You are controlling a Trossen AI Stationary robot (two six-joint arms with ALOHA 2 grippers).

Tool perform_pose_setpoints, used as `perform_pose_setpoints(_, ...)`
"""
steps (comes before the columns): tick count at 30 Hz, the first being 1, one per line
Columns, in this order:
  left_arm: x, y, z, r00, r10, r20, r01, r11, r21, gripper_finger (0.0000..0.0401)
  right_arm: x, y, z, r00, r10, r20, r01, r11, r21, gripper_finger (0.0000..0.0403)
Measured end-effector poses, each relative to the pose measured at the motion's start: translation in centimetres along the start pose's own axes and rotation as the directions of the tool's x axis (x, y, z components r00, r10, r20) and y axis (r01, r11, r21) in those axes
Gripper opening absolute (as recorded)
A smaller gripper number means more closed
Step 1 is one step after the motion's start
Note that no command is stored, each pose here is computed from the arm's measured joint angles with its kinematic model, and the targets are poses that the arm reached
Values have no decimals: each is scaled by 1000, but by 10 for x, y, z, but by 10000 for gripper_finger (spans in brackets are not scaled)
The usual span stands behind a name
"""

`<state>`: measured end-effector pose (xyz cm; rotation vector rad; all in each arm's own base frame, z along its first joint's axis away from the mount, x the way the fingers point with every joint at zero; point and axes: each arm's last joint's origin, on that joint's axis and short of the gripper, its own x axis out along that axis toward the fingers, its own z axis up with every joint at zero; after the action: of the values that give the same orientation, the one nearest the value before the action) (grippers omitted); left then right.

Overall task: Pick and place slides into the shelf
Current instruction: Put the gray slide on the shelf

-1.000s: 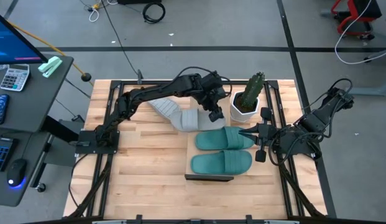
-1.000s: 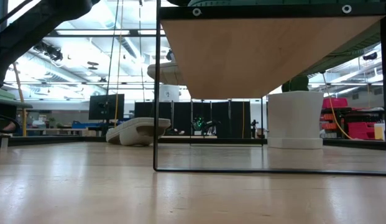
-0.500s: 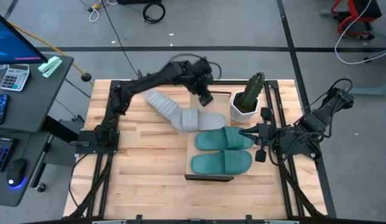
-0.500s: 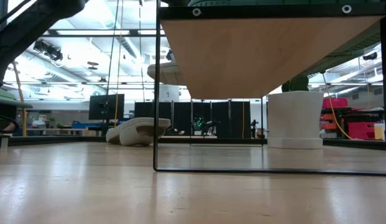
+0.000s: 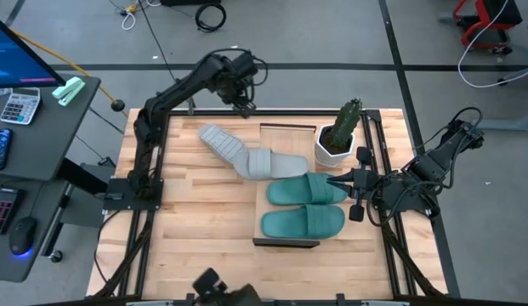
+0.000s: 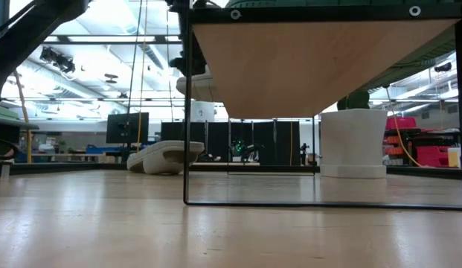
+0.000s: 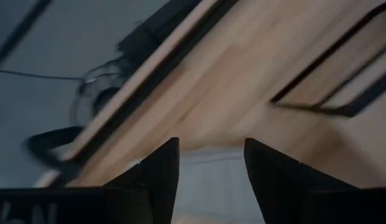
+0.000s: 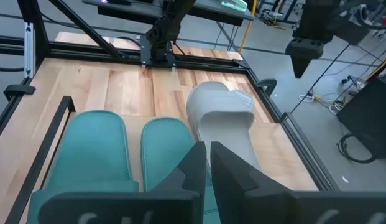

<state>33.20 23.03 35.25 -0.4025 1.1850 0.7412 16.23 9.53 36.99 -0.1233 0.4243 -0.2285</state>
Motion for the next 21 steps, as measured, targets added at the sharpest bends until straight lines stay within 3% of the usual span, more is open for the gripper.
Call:
perform_pose_setpoints(13,6,53,3,999,22,-25,-24,995,-100,172,0,0,-1,1000,-2,-7,2,1000,23,30)
perform_pose_setpoints(21,5,54,0,990,132,-51,-139,972,-191,168,4,4,-2,1000,-6,-22,6,1000,28,30)
